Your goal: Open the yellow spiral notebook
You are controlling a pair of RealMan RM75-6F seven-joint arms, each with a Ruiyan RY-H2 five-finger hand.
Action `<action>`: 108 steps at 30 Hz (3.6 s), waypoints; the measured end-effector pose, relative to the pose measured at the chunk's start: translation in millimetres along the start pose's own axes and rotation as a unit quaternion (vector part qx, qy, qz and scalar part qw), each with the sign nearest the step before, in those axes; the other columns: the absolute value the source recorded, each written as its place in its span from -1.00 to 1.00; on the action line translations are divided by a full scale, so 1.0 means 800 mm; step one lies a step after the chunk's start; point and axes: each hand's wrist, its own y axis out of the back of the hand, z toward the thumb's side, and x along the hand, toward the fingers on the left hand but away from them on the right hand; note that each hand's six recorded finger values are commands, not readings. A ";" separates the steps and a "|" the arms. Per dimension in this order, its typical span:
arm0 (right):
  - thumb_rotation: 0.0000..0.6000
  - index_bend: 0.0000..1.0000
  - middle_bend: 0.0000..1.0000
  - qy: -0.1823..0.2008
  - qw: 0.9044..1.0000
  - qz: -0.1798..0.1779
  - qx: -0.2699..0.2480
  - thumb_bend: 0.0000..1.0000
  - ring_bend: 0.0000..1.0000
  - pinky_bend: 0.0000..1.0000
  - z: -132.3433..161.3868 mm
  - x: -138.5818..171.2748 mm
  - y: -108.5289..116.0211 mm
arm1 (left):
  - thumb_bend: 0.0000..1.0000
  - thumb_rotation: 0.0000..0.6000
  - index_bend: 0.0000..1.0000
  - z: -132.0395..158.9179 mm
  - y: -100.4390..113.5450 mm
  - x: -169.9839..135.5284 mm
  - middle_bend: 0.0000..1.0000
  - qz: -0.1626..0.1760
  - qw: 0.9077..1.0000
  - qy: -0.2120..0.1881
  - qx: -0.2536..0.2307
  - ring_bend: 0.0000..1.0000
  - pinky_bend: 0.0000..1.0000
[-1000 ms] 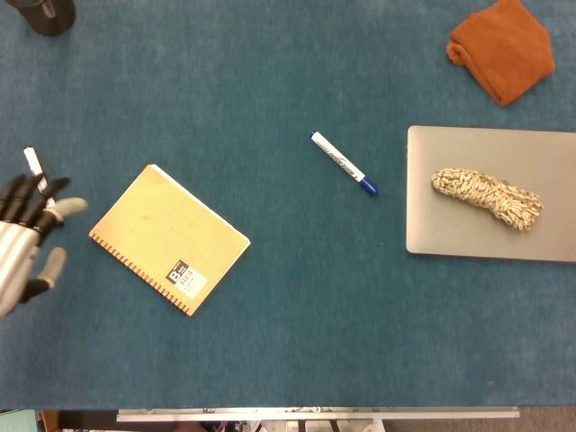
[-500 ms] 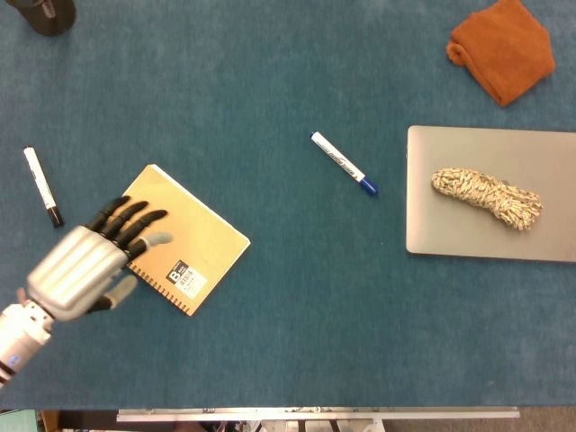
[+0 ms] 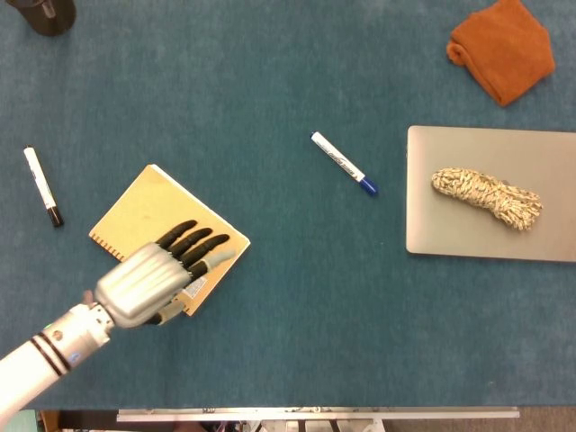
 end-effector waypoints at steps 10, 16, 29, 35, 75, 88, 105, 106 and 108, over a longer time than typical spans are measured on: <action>1.00 -0.68 -0.58 -0.006 1.000 -0.002 0.002 -0.61 -0.80 -0.64 -0.004 0.002 0.003 | -0.50 1.00 -1.00 0.020 -0.014 0.036 -1.00 -0.008 1.000 -0.027 0.008 -1.00 -1.00; 1.00 -0.68 -0.58 -0.011 1.000 -0.004 0.003 -0.61 -0.80 -0.65 -0.008 0.004 0.006 | -0.50 1.00 -1.00 0.029 -0.022 0.049 -1.00 -0.009 0.999 -0.039 0.009 -1.00 -1.00; 1.00 -0.68 -0.58 -0.018 1.000 -0.006 0.003 -0.62 -0.80 -0.64 -0.014 0.009 0.007 | -0.52 0.81 -1.00 0.029 -0.041 0.073 -1.00 -0.006 1.000 -0.023 -0.007 -1.00 -1.00; 1.00 -0.68 -0.58 -0.020 1.000 -0.006 0.004 -0.61 -0.80 -0.64 -0.016 0.011 0.008 | -0.52 1.00 -1.00 0.020 -0.051 0.077 -1.00 -0.015 1.000 -0.007 -0.001 -1.00 -1.00; 1.00 -0.68 -0.58 -0.011 1.000 -0.007 0.000 -0.61 -0.80 -0.64 -0.008 0.010 0.005 | -0.52 1.00 -1.00 -0.038 -0.045 0.005 -1.00 -0.038 0.995 0.043 0.078 -1.00 -1.00; 1.00 -0.68 -0.58 -0.004 1.000 -0.008 0.001 -0.62 -0.80 -0.64 0.001 0.010 0.007 | -0.52 1.00 -1.00 -0.053 -0.048 -0.007 -1.00 -0.033 0.995 0.053 0.083 -1.00 -1.00; 1.00 -0.68 -0.58 -0.003 1.000 -0.011 0.000 -0.61 -0.80 -0.64 0.003 0.014 0.008 | -0.52 1.00 -1.00 -0.055 -0.059 -0.002 -1.00 -0.033 0.996 0.053 0.067 -1.00 -1.00; 1.00 -0.68 -0.58 -0.004 1.000 -0.013 0.000 -0.61 -0.80 -0.64 0.003 0.015 0.009 | -0.52 1.00 -1.00 -0.054 -0.059 0.001 -1.00 -0.032 0.996 0.051 0.068 -1.00 -1.00; 1.00 -0.68 -0.58 -0.006 1.000 -0.014 0.000 -0.61 -0.80 -0.64 0.001 0.017 0.011 | -0.52 1.00 -1.00 -0.053 -0.057 0.006 -1.00 -0.030 0.996 0.048 0.069 -1.00 -1.00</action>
